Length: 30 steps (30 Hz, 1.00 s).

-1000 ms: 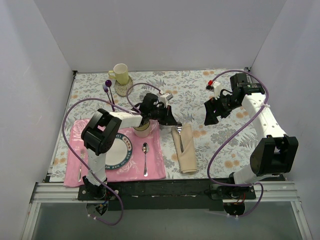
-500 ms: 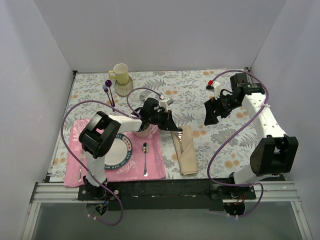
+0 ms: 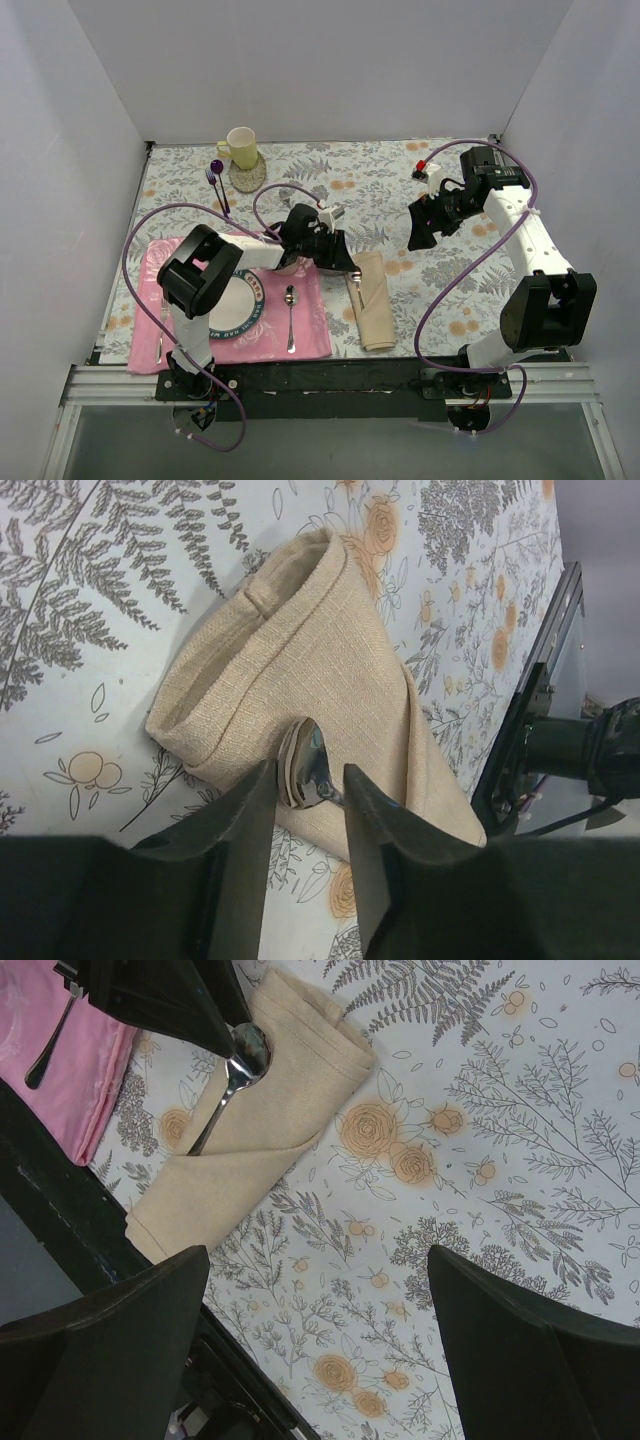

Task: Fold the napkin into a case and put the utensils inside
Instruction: Insert the spoon into the folded napkin, then pick up the fork from the center of the board.

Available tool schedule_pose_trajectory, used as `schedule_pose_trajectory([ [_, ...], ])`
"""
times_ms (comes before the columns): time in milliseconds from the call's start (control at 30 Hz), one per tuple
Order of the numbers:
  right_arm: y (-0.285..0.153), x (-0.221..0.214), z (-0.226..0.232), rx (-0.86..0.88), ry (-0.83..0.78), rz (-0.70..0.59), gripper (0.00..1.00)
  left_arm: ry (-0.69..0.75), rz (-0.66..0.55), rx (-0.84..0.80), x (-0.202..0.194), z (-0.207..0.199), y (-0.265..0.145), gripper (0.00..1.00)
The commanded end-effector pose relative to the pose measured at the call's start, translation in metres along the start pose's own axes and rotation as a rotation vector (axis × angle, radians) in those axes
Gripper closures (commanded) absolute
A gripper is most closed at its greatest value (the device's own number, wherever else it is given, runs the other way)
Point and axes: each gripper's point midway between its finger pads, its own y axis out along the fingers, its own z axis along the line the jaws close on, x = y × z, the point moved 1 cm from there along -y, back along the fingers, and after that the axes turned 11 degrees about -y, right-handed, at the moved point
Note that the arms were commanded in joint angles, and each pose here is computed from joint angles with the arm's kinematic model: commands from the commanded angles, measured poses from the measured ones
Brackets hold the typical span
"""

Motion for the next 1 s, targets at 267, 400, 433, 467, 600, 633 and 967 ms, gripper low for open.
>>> schedule_pose_trajectory([
  [267, -0.002, 0.012, -0.006, 0.016, -0.031, -0.024, 0.01, 0.327, -0.225, 0.121, 0.108, -0.056, -0.073, 0.56],
  [400, -0.003, 0.019, -0.011, 0.013, -0.037, -0.035, 0.01, 0.318, -0.308, 0.250, 0.183, -0.015, -0.121, 0.55],
  [433, -0.002, 0.021, -0.013, 0.012, -0.040, -0.034, 0.01, 0.311, -0.325, 0.279, 0.198, -0.005, -0.131, 0.55],
  [467, -0.003, 0.022, -0.014, 0.011, -0.040, -0.036, 0.01, 0.311, -0.315, 0.327, 0.207, 0.008, -0.141, 0.55],
  [600, -0.001, 0.025, -0.016, 0.015, -0.034, -0.042, 0.01, 0.274, -0.340, 0.416, 0.256, 0.060, -0.176, 0.54],
  [633, 0.000, 0.024, -0.017, 0.018, -0.027, -0.041, 0.01, 0.272, -0.358, 0.413, 0.270, 0.062, -0.184, 0.54],
  [967, 0.004, 0.028, -0.030, -0.026, -0.003, -0.039, 0.01, -0.069, -0.438, 0.431, 0.242, 0.112, -0.177, 0.33],
])
